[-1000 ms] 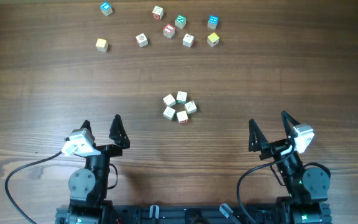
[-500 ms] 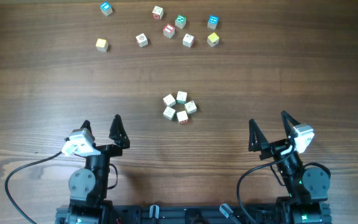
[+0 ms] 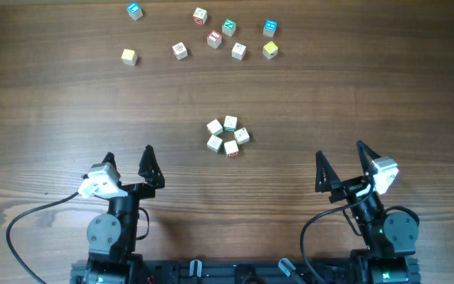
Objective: Form a circle
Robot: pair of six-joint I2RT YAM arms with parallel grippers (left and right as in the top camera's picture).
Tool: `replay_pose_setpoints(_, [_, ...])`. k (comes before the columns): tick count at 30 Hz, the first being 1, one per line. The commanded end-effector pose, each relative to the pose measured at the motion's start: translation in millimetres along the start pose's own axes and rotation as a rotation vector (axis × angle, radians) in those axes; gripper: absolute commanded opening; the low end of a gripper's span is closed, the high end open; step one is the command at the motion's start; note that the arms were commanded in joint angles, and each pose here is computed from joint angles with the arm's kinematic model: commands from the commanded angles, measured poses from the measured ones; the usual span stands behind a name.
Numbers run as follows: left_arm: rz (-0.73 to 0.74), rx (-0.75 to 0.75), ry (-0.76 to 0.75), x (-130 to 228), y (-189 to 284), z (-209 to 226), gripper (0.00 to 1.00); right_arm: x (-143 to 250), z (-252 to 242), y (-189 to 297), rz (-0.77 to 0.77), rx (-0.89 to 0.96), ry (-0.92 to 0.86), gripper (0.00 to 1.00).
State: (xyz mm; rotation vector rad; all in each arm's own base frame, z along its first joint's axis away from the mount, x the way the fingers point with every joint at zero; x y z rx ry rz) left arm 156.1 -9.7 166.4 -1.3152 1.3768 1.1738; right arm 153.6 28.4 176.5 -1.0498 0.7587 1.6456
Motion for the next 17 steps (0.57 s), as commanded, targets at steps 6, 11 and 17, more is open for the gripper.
replay_pose_setpoints(6, [-0.003, -0.002, -0.022, 0.2, 0.3, 0.8, 1.0, -0.5, 0.5, 0.2, -0.007, 0.0, 0.007, 1.0])
replay_pose_setpoints(11, [-0.003, -0.002, -0.022, 0.2, 0.3, 0.8, 1.0, -0.5, 0.5, 0.2, -0.007, 0.0, 0.007, 1.0])
replay_pose_setpoints(17, [-0.003, -0.002, -0.022, 0.2, 0.3, 0.8, 1.0, -0.5, 0.5, 0.2, -0.007, 0.0, 0.007, 1.0])
Point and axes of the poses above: each gripper's point midway between its finger pads, its own y axis back along the fingers, its own z axis along the line the jaws close on, x = y × z, the point moved 9 cm from there along y, back along the fingers, and after that the axes turned 13 degrees about -y, right-handed, at the moved point
